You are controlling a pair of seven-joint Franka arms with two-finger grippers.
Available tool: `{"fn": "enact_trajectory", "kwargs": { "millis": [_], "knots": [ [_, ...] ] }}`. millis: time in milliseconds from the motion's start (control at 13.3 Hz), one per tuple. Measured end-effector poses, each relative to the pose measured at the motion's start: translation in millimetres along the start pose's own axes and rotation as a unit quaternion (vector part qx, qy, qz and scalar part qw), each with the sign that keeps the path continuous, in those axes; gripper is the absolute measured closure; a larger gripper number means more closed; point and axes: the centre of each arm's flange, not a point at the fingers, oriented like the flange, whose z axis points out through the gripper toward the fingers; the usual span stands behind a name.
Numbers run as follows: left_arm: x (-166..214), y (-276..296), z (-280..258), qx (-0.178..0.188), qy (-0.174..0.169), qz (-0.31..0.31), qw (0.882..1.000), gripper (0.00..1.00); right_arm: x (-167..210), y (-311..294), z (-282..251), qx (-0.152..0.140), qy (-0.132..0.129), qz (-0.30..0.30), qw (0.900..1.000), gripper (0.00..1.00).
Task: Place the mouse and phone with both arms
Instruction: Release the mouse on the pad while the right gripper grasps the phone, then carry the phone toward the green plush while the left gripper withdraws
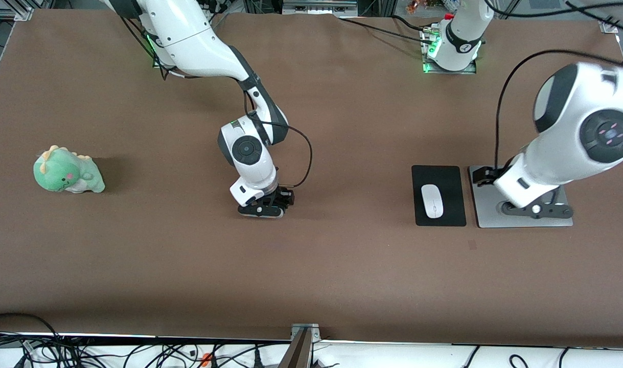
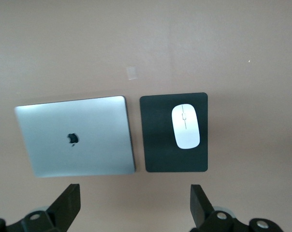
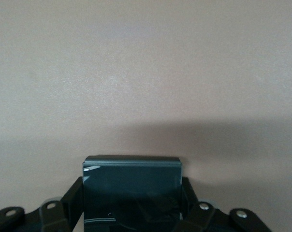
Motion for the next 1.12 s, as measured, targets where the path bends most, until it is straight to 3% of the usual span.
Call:
{"fn": "enact_trajectory", "kwargs": {
  "millis": [300, 525, 825, 975, 1125],
  "knots": [
    [-28.8, -26.4, -61.1, -0.037, 0.035, -0.033, 0.998, 0.0, 35.8, 15.0, -31.6, -0.03, -0.042, -0.042, 0.998, 0.19],
    [-50.4, -53.6, -77.5, -0.034, 0.045, -0.067, 0.996, 0.0, 90.7, 82.7, -61.5, -0.031, -0.054, -0.08, 0.995, 0.19],
    [-82.5, -67.7, -70.5, -0.029, 0.064, -0.057, 0.996, 0.0, 136.6, 186.4, -109.7, -0.03, -0.076, -0.079, 0.993, 0.19],
    [-96.0, -71.0, -64.8, -0.029, 0.064, -0.058, 0.996, 0.0, 139.8, 229.4, -123.4, -0.029, -0.079, -0.068, 0.994, 0.19],
    [-100.3, -73.3, -66.2, -0.029, 0.067, -0.057, 0.996, 0.0, 129.1, 267.0, -119.3, -0.028, -0.063, -0.066, 0.995, 0.19]
  ]
}}
